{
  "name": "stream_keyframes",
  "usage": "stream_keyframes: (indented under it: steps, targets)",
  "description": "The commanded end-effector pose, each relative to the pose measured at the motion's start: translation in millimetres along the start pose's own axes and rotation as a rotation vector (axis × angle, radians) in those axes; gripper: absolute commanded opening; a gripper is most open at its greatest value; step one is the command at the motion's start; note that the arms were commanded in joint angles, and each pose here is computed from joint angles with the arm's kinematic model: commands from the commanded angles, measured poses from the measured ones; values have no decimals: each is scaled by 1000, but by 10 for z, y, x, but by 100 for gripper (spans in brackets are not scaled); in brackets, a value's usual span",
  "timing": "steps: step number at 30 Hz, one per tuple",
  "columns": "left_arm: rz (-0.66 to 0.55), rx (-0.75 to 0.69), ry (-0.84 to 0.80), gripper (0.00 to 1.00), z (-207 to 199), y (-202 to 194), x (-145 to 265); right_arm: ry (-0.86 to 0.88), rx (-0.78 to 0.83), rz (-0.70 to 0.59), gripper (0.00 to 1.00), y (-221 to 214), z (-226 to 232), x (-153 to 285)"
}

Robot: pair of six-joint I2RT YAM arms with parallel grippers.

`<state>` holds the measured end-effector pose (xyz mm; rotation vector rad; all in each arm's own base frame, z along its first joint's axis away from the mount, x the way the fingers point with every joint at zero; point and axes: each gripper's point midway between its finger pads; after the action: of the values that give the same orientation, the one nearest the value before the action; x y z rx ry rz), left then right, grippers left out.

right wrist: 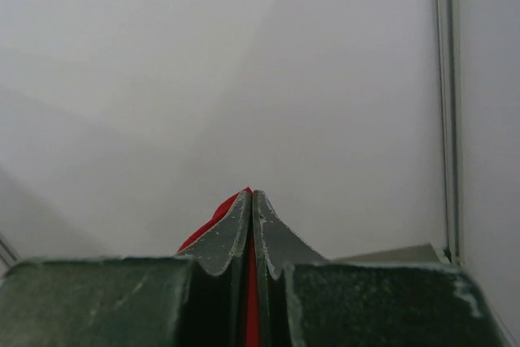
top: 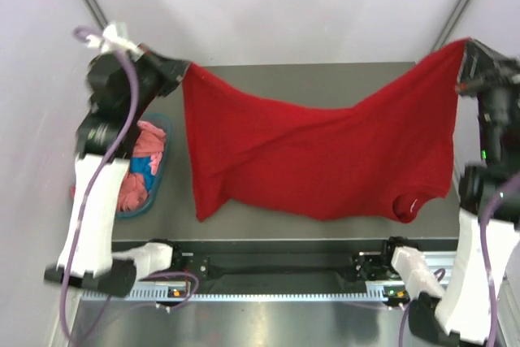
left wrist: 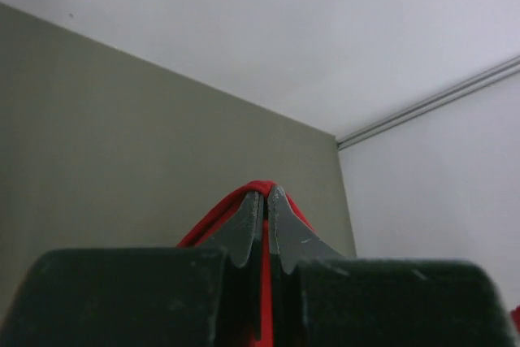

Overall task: Fold and stack the t-shirts
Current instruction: Flatten the tshirt out

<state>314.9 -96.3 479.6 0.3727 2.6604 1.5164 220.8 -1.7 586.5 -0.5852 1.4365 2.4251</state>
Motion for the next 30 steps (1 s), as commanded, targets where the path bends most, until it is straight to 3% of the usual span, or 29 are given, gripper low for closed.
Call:
stream_keyframes:
  steps: [1, 6, 9, 13, 17, 21, 30]
  targets:
    - [-4, -28, -56, 0, -26, 13, -687, -87, 31, 89, 0, -457, -480, -525]
    - [4, -38, -19, 0, 116, 105, -1374, -86, 42, 94, 0, -599, -710, -1188]
    - [-32, -42, -66, 0, 4, 349, -1457, -29, 58, 53, 0, -381, -564, -1434]
    - [-151, -65, -154, 0, -287, 748, -1249, 59, 88, -50, 0, 104, -208, -1454]
    - [-215, -53, -219, 0, -506, 949, -891, 132, 110, -143, 0, 455, 106, -1205]
    - [-268, -49, -262, 0, -697, 1102, -285, 141, 131, -215, 0, 772, 351, -730]
    - [-235, -5, -321, 0, -789, 789, 821, 47, 165, -260, 0, 1137, 613, 488]
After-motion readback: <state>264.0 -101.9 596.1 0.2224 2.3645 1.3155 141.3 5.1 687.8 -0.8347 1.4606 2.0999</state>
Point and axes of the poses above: each gripper's point midway between its finger pads, its own x axis back along the fingers, its own z axis along the line the jaws close on, y = z × x, and after that the axes turned 12 degrees about -x, right-handed
